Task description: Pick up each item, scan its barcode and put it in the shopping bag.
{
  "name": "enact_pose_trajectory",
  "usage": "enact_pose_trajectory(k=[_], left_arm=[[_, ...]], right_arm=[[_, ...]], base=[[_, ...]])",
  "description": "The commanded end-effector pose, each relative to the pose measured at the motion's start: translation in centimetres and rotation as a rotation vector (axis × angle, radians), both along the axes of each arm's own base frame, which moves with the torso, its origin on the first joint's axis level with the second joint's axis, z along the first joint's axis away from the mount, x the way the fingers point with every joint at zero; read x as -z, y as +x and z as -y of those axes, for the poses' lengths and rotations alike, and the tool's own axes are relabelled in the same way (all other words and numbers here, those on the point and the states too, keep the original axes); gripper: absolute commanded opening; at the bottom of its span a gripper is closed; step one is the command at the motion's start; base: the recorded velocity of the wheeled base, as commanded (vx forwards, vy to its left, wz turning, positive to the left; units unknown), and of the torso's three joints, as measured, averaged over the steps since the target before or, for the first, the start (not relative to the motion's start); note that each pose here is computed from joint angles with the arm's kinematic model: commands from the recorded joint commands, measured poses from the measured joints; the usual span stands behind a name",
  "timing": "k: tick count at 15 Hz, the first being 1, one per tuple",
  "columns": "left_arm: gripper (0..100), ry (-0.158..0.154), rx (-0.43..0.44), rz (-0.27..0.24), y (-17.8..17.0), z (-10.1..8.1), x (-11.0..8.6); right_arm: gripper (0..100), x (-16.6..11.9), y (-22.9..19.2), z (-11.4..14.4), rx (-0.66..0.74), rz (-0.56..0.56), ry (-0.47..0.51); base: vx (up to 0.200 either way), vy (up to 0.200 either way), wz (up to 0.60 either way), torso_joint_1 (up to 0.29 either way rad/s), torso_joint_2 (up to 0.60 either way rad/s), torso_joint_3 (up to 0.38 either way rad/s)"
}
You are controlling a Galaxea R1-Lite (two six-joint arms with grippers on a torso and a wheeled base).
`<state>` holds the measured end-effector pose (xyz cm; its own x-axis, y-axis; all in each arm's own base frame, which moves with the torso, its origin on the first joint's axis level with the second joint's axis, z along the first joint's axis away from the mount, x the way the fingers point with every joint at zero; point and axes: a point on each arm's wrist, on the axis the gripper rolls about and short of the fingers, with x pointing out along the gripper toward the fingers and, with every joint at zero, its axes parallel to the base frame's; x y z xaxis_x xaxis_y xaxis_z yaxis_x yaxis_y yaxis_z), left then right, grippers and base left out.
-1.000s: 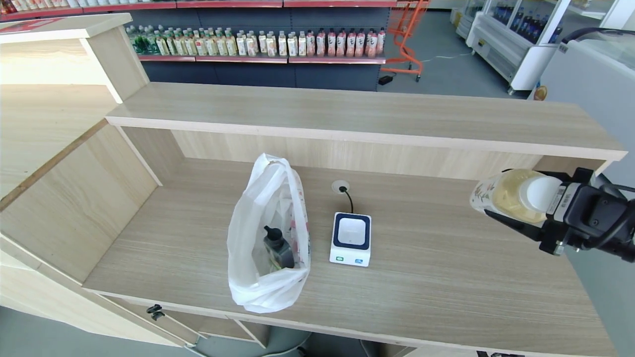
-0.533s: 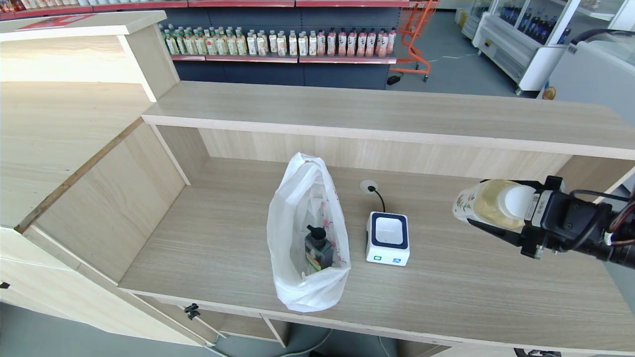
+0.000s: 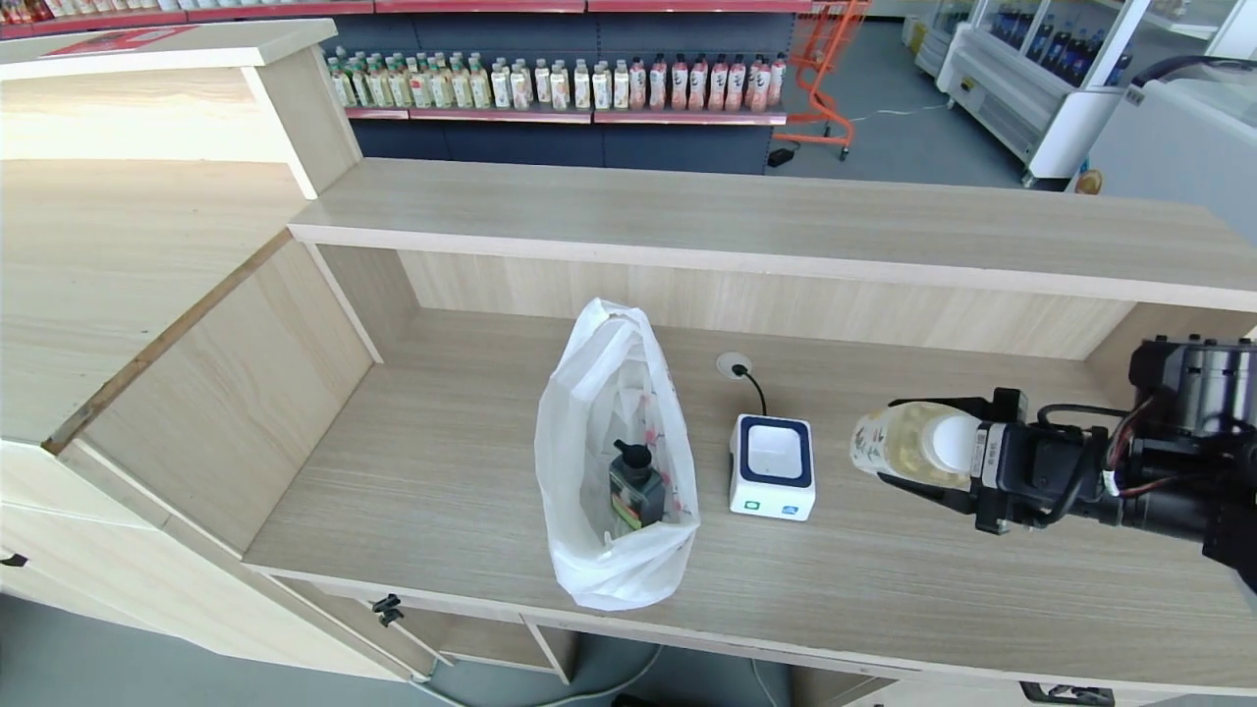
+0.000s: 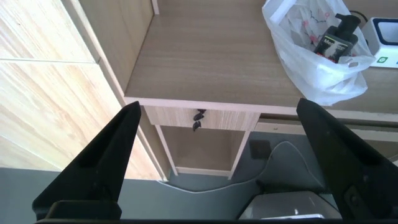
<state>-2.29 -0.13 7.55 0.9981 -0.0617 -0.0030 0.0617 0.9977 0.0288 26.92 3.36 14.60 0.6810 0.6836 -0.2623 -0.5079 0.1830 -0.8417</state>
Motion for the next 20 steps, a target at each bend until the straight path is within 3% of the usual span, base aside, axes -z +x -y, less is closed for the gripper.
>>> enact_pose_trajectory(k=[1, 4, 13, 20], left_arm=[[100, 0.0, 0.0, 0.0, 0.0, 0.0, 0.0], [100, 0.0, 0.0, -0.002, 0.0, 0.0, 0.1], [100, 0.0, 0.0, -0.002, 0.0, 0.0, 0.1], [100, 0.0, 0.0, 0.0, 0.0, 0.0, 0.0]], right_arm=[[0, 2.3, 1.7, -0.2, -0.021, -0.035, 0.0], [0, 3.7, 4.0, -0.4, -0.05, 0.017, 0.012], [0, 5.1, 7.1, -0.9, -0.096, 0.024, 0.024], [0, 6.3, 8.1, -3.0, -0.162, 0.03, 0.032]], base=[[0.0, 0.0, 0.0, 0.0, 0.0, 0.0], [0.0, 0.0, 0.0, 0.0, 0.0, 0.0], [0.0, 0.0, 0.0, 0.0, 0.0, 0.0], [0.0, 0.0, 0.0, 0.0, 0.0, 0.0]])
